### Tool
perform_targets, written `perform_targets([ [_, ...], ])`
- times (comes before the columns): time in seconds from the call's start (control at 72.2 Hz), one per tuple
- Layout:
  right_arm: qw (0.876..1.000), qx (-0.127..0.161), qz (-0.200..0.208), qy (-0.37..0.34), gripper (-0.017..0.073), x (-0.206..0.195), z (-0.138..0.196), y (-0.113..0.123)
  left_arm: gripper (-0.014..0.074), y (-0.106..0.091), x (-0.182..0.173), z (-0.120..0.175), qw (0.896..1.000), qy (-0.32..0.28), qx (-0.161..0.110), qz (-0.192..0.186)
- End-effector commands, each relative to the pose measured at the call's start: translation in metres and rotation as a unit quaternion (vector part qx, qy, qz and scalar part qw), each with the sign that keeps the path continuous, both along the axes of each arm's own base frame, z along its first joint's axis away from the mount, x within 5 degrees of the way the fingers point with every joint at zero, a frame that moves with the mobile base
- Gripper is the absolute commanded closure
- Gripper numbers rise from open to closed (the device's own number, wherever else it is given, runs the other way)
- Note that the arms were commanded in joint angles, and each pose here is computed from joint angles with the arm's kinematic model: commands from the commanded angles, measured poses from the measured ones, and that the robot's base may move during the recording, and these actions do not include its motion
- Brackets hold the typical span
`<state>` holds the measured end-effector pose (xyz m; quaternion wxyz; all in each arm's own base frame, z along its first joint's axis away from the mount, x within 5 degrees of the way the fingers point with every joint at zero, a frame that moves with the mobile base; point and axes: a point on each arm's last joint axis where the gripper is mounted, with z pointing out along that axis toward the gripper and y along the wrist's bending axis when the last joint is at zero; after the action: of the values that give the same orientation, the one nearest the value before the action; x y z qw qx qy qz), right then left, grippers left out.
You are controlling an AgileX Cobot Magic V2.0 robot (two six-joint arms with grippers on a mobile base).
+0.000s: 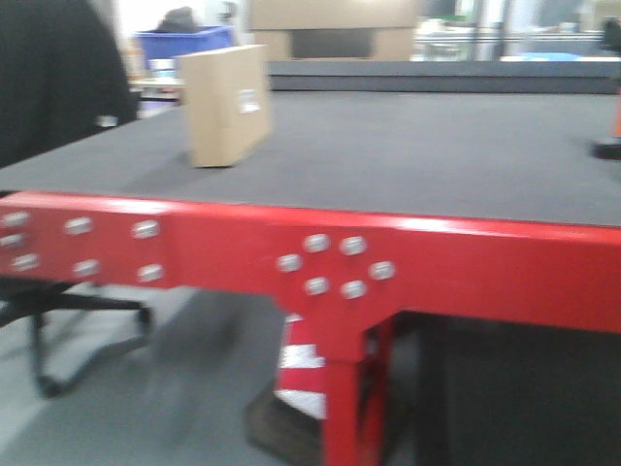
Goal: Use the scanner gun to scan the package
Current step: 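Drive up to the dark table edge facing the box and scanner, then lower the left gripper over the long narrow cardboard box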
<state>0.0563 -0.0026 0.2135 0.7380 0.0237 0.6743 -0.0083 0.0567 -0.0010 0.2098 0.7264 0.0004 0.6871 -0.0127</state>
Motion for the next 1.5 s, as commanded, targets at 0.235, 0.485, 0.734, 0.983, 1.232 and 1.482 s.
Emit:
perform_targets([
  [0.235,1.000,-0.002,-0.001,-0.011,0.0728,-0.0004,0.0018,-0.0001,0.0705,-0.0002,-0.0005,0.0022,1.000,-0.009,-0.001,-0.002],
  [0.485,1.000,-0.002,-0.001,-0.011,0.0728,-0.0004,0.0018,-0.0001,0.0705,-0.0002,-0.0005,0.0022,1.000,-0.009,-0.001,-0.002],
  [0.734,1.000,-0.002,-0.001,-0.011,0.0728,-0.0004,0.0018,-0.0001,0.0705,-0.0002,-0.0005,0.0022,1.000,-0.009,-0.001,-0.002],
  [0.983,1.000,-0.002,-0.001,-0.011,0.0728,-0.0004,0.0018,-0.0001,0.0705,-0.0002,-0.0005,0.0022,1.000,-0.009,-0.001,-0.002],
  [1.232,1.000,-0.002,-0.001,-0.011,0.0728,-0.0004,0.0018,-0.0001,0.0705,-0.0002,-0.0005,0.0022,1.000,-0.009,-0.001,-0.002],
  [1.482,1.000,-0.002,-0.001,-0.011,0.0728,-0.0004,0.0018,-0.0001,0.0705,-0.0002,-0.0005,0.0022,1.000,-0.009,-0.001,-0.002],
])
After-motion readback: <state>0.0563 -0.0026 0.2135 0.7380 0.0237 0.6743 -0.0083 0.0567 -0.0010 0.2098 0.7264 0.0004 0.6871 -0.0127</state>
